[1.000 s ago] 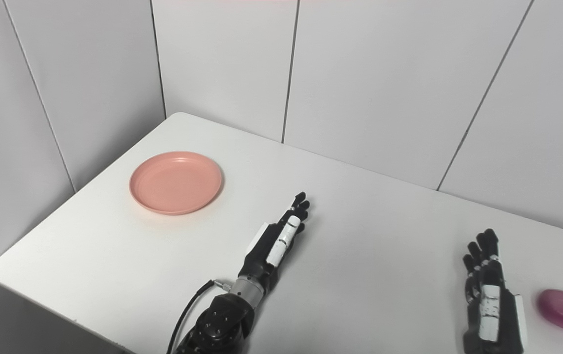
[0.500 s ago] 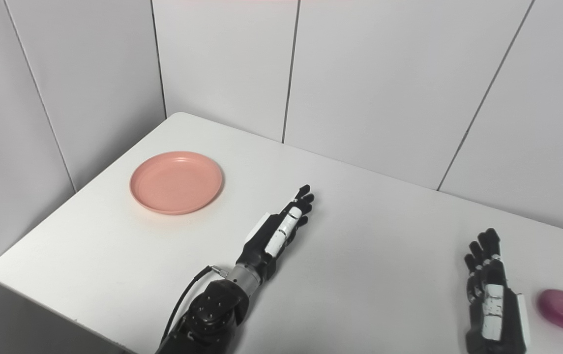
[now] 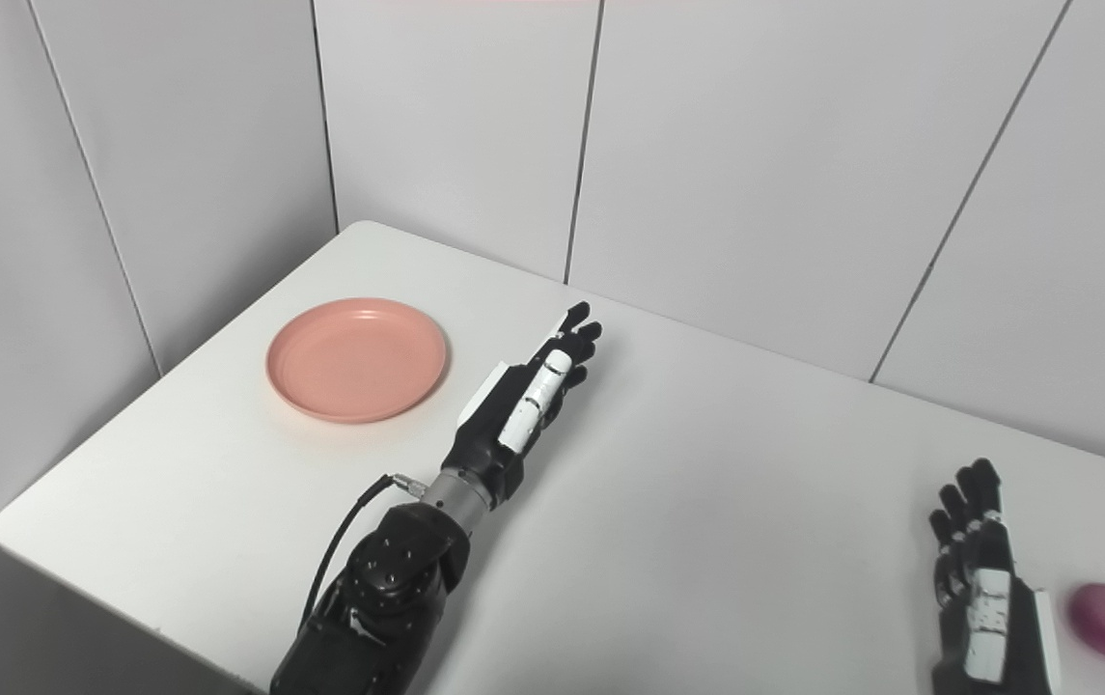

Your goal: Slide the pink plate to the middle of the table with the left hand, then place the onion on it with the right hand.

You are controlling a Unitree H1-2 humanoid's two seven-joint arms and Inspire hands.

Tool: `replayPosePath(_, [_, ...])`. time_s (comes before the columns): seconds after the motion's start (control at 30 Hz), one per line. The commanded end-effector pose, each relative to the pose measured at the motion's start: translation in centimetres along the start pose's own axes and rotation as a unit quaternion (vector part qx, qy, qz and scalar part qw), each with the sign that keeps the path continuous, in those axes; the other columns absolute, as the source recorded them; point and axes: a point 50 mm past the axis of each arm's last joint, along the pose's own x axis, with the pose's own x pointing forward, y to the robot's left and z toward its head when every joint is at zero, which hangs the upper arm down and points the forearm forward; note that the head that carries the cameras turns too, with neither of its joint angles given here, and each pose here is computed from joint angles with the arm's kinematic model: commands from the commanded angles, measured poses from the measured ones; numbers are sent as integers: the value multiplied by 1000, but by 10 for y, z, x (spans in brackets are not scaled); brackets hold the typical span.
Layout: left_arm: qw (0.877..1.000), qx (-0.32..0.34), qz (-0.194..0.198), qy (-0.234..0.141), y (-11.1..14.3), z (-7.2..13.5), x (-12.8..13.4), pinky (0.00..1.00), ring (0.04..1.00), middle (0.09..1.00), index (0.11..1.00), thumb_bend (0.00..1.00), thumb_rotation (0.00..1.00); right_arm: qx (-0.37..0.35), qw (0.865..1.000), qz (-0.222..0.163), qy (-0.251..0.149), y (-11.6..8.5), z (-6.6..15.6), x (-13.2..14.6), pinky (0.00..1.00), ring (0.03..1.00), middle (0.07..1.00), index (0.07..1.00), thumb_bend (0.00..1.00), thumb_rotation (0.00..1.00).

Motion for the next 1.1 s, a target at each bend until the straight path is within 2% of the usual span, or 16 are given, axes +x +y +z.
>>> replayPosePath(0.0, [999,12,2,-38,1,21,15,1000,957,938,933,592,1000,-9,999,-22,45,-15,-28,-26,1000,1000,1000,1000,635,952])
replayPosePath(0.27, [998,38,28,-45,13,15,27,956,919,898,884,574,1000,3,998,-46,39,-19,-34,-26,1000,999,998,995,712,863])
replayPosePath(0.4, [997,46,42,-53,24,20,30,943,909,892,883,599,1000,-4,998,-47,41,-21,-35,-27,1000,1000,1000,999,721,870])
replayPosePath(0.57, [993,61,73,-66,53,32,37,890,873,865,862,612,1000,-6,998,-52,45,-21,-33,-28,1000,1000,1000,1000,728,863])
replayPosePath(0.8, [988,62,119,-71,95,46,47,870,834,824,813,623,1000,-8,998,-51,45,-21,-33,-29,1000,1000,998,1000,721,872])
replayPosePath(0.83, [987,63,125,-73,99,47,49,830,807,798,788,607,1000,-8,998,-51,45,-21,-33,-29,1000,1000,996,1000,721,875])
replayPosePath(1.07, [984,68,147,-71,133,55,56,806,777,756,746,615,1000,-6,998,-48,42,-20,-34,-27,1000,1000,1000,1000,689,887])
